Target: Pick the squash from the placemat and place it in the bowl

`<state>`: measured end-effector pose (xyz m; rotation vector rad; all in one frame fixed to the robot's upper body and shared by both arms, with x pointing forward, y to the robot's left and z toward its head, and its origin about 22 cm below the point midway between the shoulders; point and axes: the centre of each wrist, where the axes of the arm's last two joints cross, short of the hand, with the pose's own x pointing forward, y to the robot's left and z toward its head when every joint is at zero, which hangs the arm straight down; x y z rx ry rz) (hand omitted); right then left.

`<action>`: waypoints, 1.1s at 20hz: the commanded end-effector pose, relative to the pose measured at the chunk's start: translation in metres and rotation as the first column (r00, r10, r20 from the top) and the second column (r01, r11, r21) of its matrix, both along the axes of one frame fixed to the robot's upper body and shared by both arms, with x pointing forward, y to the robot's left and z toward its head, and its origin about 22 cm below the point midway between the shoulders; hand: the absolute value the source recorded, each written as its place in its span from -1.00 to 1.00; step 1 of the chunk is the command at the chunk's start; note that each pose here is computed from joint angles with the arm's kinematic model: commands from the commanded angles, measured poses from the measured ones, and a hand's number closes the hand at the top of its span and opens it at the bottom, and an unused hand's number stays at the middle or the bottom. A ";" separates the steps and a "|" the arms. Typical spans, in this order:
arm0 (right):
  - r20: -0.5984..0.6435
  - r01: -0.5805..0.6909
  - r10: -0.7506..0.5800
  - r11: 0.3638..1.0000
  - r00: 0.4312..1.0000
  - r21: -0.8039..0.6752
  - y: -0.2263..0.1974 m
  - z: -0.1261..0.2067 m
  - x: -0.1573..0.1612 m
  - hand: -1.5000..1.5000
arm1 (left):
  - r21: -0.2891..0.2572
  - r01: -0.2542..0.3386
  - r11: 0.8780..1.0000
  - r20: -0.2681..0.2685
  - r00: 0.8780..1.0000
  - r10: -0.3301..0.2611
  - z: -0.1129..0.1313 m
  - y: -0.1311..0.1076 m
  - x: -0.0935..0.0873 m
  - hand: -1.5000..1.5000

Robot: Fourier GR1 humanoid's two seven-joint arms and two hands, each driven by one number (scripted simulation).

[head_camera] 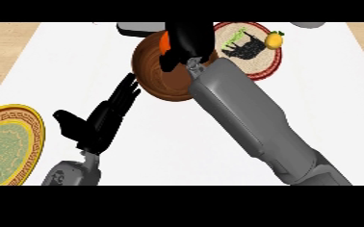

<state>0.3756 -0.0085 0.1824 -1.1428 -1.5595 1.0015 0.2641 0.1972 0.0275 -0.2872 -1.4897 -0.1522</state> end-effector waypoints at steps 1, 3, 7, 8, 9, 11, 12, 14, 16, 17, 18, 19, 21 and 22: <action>-0.121 0.069 -0.082 0.992 0.989 -0.107 -0.018 -0.031 0.030 1.00 | -0.018 0.012 1.000 -0.010 1.000 -0.012 0.002 0.002 0.002 0.00; -0.194 0.119 -0.125 0.992 0.973 -0.043 -0.031 -0.045 0.042 1.00 | 0.005 0.023 1.000 0.006 1.000 -0.023 -0.002 -0.007 -0.001 0.00; -0.236 0.158 -0.139 0.985 0.962 0.064 -0.034 -0.042 0.057 -1.00 | 0.013 0.016 1.000 0.003 1.000 -0.016 0.004 -0.009 0.003 0.00; -0.224 0.137 -0.110 0.985 0.968 0.108 -0.039 -0.049 0.058 -1.00 | -0.003 0.018 1.000 0.004 1.000 -0.018 0.000 0.005 0.009 0.00; -0.227 0.131 -0.102 0.984 0.969 0.119 -0.043 -0.060 0.059 -1.00 | -0.003 0.019 1.000 0.012 1.000 -0.019 0.001 -0.015 -0.012 0.00; -0.198 0.093 -0.053 0.975 0.979 0.199 -0.049 -0.065 0.060 -1.00 | 0.023 0.025 0.999 0.018 1.000 -0.026 0.019 0.004 0.014 0.00; -0.192 0.076 -0.027 0.965 0.981 0.253 -0.043 -0.049 0.061 -1.00 | 0.015 0.012 1.000 -0.001 1.000 -0.012 0.001 -0.011 0.010 0.00; -0.124 0.089 -0.041 0.905 0.991 0.416 -0.055 -0.053 0.061 -1.00 | -0.007 0.027 1.000 0.012 1.000 -0.027 -0.002 -0.003 0.000 0.00; -0.031 0.036 -0.023 0.829 0.999 0.558 -0.063 -0.047 0.058 -1.00 | 0.007 0.018 1.000 0.011 1.000 -0.018 0.001 -0.002 0.009 0.00; 0.045 0.020 -0.062 0.773 0.997 0.635 -0.065 -0.038 0.057 -1.00 | -0.002 0.032 0.999 0.018 0.999 -0.032 0.006 0.001 -0.001 0.00; 0.093 -0.037 -0.035 0.736 0.995 0.676 -0.067 -0.035 0.053 -1.00 | -0.010 0.006 1.000 0.015 1.000 -0.006 0.000 0.001 0.008 0.00; 0.148 -0.080 -0.033 0.717 0.988 0.692 -0.073 -0.042 0.049 -1.00 | 0.004 0.004 1.000 -0.005 1.000 -0.004 0.000 -0.001 0.004 0.00; 0.191 -0.152 0.009 0.644 0.981 0.750 -0.081 -0.043 0.042 -1.00 | 0.000 -0.027 1.000 -0.013 1.000 0.027 -0.001 0.010 0.004 0.00; 0.228 -0.206 0.042 0.612 0.973 0.764 -0.080 -0.036 0.039 -1.00 | 0.002 -0.005 1.000 0.006 1.000 0.005 -0.002 0.003 0.000 0.00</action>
